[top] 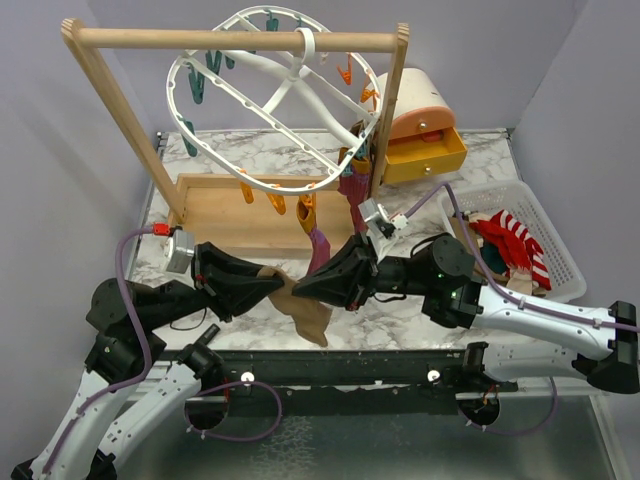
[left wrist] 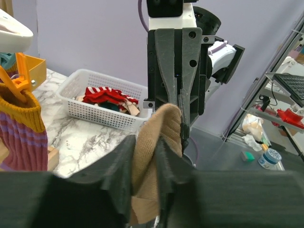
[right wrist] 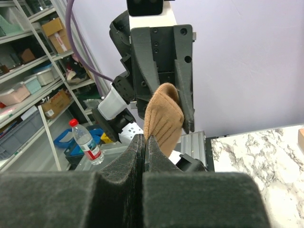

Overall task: Clip the socks to the hanger
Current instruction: Pick up the sock from the bin.

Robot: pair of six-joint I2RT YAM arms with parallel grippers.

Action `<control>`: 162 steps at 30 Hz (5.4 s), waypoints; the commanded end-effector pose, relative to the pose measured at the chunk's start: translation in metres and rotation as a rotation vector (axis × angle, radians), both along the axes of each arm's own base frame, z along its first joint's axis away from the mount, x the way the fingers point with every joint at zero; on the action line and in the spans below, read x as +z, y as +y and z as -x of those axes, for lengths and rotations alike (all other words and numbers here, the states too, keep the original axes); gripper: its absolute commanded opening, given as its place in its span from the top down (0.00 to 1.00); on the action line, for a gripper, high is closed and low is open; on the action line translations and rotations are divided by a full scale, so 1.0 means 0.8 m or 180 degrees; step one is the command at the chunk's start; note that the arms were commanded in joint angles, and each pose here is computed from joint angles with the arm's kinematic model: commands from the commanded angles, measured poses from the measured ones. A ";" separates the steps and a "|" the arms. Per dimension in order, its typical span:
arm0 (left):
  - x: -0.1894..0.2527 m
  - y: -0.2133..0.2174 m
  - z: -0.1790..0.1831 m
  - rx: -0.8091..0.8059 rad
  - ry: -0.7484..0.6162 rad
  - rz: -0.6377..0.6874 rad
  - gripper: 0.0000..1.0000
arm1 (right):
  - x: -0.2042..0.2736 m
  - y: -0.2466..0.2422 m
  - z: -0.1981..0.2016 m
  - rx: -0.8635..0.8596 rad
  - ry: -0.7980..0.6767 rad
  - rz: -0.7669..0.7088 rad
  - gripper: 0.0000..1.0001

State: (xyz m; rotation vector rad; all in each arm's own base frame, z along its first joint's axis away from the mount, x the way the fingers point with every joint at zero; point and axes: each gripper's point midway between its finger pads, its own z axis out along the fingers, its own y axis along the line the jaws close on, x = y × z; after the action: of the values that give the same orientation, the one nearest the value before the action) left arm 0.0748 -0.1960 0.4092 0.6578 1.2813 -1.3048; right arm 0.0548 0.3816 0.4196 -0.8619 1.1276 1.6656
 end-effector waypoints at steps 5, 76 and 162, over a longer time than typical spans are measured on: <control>-0.003 0.006 -0.002 0.0105 -0.0041 -0.0029 1.00 | 0.007 -0.003 0.002 -0.0021 0.0095 0.0020 0.89; 0.120 0.075 0.011 0.0774 -0.0004 0.0959 1.00 | -0.144 0.057 0.004 -0.1042 -0.0225 0.1011 0.31; -0.139 0.041 -0.061 0.0866 -0.2177 -0.1391 0.01 | -0.136 0.022 -0.122 -0.1265 0.4872 -0.0325 0.99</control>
State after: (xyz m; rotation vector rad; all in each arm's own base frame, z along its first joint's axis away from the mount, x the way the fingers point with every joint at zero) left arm 0.1311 -0.1573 0.2855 1.0340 1.0845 -0.4676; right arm 0.1437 0.3906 0.3058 0.8284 2.0126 1.7888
